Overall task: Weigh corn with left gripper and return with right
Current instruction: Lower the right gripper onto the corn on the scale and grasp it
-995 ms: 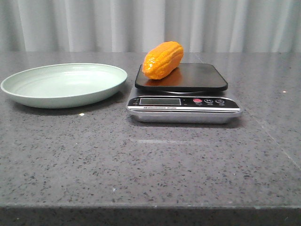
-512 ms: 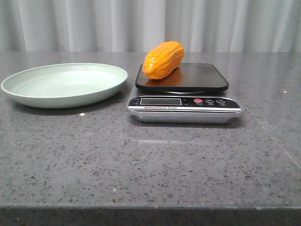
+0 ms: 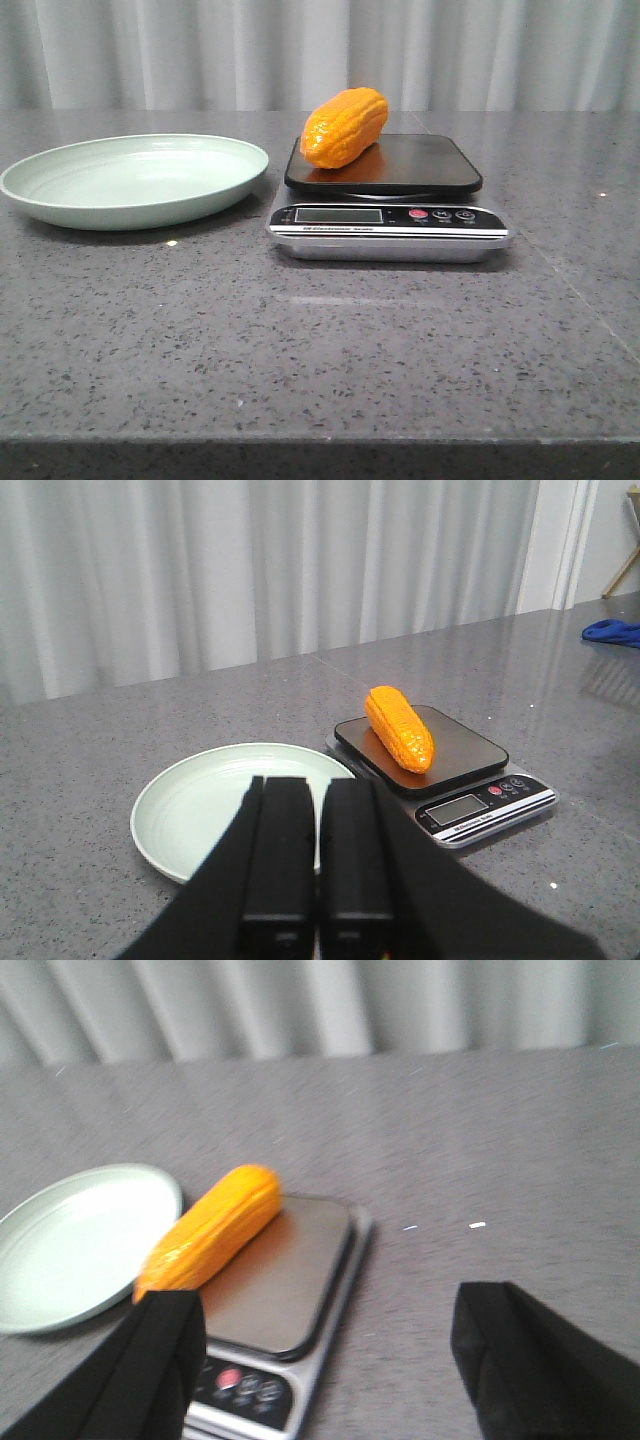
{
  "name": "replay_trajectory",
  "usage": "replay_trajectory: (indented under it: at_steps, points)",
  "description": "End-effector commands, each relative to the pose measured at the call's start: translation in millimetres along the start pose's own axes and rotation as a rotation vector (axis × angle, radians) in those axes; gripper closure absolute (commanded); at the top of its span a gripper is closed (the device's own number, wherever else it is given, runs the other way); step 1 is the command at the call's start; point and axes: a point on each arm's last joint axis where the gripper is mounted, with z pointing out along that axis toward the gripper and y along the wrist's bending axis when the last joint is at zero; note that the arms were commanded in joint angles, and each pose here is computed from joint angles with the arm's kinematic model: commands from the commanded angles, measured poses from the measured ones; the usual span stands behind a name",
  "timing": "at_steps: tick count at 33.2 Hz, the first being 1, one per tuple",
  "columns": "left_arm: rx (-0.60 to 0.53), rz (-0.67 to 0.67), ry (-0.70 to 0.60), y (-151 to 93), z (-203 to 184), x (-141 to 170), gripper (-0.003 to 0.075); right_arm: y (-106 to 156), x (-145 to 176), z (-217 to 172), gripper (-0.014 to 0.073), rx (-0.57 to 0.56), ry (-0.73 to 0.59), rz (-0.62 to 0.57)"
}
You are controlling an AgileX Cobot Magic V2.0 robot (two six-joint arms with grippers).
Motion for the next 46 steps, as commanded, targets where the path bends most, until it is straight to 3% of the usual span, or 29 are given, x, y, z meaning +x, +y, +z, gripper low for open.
replay_trajectory:
  at_steps: [1, 6, 11, 21, 27, 38, 42, 46]
  points:
    - [0.016, 0.006, -0.082, -1, -1, -14, 0.0586, 22, -25, 20, -0.0014, -0.097, -0.006, -0.031]
    - [0.016, 0.006, -0.082, -1, -1, -14, 0.0586, 52, -38, 68, -0.0014, -0.179, 0.135, -0.059]
    - [0.016, 0.006, -0.082, -1, -1, -14, 0.0586, 69, -56, 111, -0.0014, -0.159, 0.292, 0.038]
    - [0.016, 0.006, -0.082, -1, -1, -14, 0.0586, 84, -80, 177, -0.0014, 0.126, 0.487, 0.269]
    - [0.016, 0.006, -0.082, -1, -1, -14, 0.0586, 102, -77, 211, -0.0014, 0.217, 0.529, 0.271]
    - [0.016, 0.006, -0.082, -1, -1, -14, 0.0586, 94, -52, 248, -0.0012, 0.397, 0.659, 0.238]
    - [0.016, 0.006, -0.082, -1, -1, -14, 0.0586, 93, -42, 258, 0.0100, 0.415, 0.690, 0.229]
    - [0.016, 0.006, -0.082, -1, -1, -14, 0.0586, 94, -39, 262, 0.0314, 0.407, 0.688, 0.231]
